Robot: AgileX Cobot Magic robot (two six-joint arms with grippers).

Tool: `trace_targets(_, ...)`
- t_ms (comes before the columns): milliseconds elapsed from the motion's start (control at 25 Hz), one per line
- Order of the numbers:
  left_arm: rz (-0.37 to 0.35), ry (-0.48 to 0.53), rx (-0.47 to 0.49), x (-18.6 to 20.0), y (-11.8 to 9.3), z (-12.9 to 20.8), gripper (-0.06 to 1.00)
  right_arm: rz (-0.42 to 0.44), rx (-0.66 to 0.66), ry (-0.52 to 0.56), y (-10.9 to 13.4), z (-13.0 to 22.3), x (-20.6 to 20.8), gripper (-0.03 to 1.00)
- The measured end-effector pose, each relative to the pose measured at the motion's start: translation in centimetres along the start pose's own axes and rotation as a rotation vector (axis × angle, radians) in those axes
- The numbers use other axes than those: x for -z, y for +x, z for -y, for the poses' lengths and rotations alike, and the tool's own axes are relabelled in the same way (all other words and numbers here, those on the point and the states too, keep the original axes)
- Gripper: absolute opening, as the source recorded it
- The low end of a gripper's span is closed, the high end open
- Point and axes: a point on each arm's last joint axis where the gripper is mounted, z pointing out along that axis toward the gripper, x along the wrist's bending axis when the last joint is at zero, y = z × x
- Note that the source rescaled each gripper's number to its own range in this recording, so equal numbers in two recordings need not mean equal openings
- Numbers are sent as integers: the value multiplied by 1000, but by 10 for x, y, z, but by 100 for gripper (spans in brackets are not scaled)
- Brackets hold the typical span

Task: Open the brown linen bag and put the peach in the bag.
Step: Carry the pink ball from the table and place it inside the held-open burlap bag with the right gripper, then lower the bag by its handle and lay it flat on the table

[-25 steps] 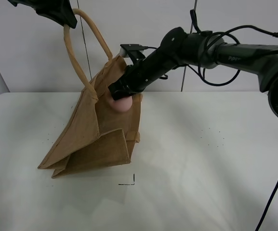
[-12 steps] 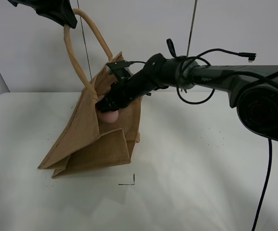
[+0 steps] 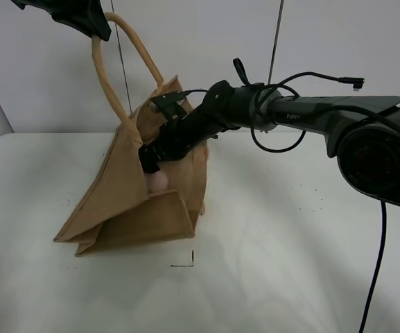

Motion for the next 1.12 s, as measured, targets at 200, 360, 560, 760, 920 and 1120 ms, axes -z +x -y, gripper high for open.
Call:
trace_targets(200, 0, 0, 0, 0, 0, 0, 0, 74, -23, 137, 3, 0, 25, 100)
trace_targets(360, 0, 0, 0, 0, 0, 0, 0, 169, -59, 267, 5, -2, 57, 100)
trace_targets(560, 0, 0, 0, 0, 0, 0, 0, 248, -176, 389, -8, 8, 76, 100)
trace_targets(760, 1, 0, 0, 0, 0, 0, 0, 302, -298, 399, -49, 19, 92, 100)
trace_targets(920, 1, 0, 0, 0, 0, 0, 0, 366, -398, 386, -98, 33, 121, 100)
trace_targets(1120, 1, 0, 0, 0, 0, 0, 0, 452, -546, 358, -161, 61, 167, 100)
